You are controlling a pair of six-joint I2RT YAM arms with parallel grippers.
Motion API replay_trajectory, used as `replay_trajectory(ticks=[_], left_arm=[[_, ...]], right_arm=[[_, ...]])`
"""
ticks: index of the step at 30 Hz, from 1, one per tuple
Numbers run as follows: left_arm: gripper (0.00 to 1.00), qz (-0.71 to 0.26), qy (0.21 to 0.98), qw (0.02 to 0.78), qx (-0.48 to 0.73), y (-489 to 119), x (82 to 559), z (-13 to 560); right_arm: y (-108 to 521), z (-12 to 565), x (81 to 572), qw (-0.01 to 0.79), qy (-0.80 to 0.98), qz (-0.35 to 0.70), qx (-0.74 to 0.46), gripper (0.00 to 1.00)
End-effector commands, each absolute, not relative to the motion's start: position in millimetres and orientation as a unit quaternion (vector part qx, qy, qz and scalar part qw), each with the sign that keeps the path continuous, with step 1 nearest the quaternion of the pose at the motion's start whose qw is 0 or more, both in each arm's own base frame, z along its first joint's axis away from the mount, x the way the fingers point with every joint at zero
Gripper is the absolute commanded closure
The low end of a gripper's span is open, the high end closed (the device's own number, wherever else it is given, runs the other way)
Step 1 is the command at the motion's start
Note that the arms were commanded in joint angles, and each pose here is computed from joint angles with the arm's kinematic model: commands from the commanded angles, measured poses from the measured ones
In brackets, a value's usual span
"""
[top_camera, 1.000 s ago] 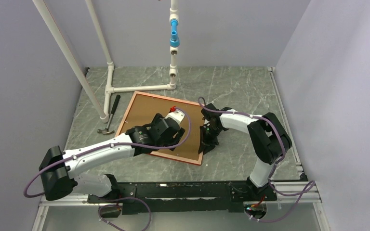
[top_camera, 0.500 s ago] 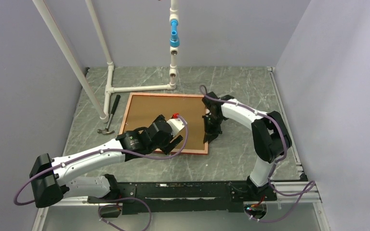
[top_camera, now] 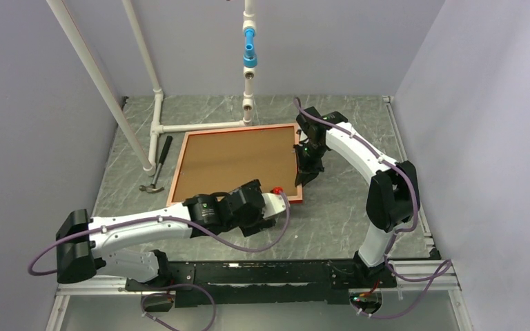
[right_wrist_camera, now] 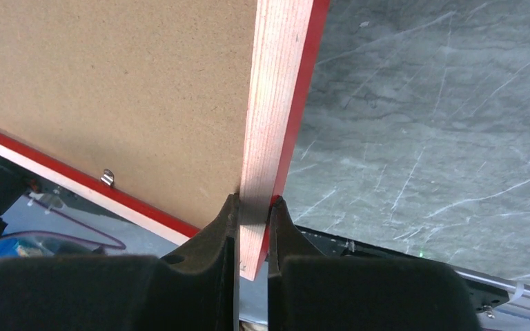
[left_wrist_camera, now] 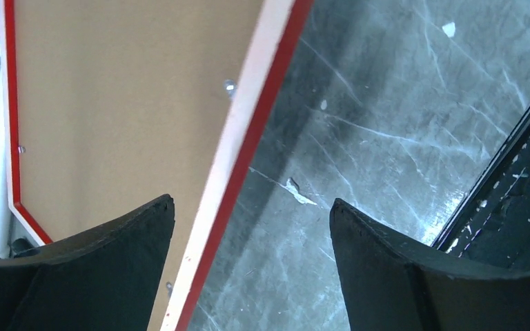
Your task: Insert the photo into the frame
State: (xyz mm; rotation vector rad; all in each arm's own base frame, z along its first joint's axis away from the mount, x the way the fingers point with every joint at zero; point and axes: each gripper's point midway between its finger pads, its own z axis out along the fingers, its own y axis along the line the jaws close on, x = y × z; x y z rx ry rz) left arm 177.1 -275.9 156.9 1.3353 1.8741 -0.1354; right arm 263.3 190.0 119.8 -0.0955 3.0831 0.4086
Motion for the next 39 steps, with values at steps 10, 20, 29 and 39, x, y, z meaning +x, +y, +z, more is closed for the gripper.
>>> replay_trajectory(ticks=[10,20,29,39], left_arm=[[0.15,0.079,0.729,0.421,0.534,-279.0,195.6,128.2],[0.43,0.214,0.704,0.477,0.481,-273.5,233.7,136.4],[1.00,0.221,0.693,0.506,0.465,-271.4,239.3,166.6],[1.00,0.172,0.701,0.513,0.465,-273.1,231.6,210.5]], right_arm=[[214.2,175.6,238.3,-0.003,0.969,0.238,-0.061,1.00],[211.7,180.2,220.2,-0.017,0.966,0.251,-0.062,1.00],[218.1,189.3,225.4,0.002,0.959,0.276,-0.063,0.99],[210.2,274.0,282.4,0.210,0.924,0.313,-0.069,0.29]])
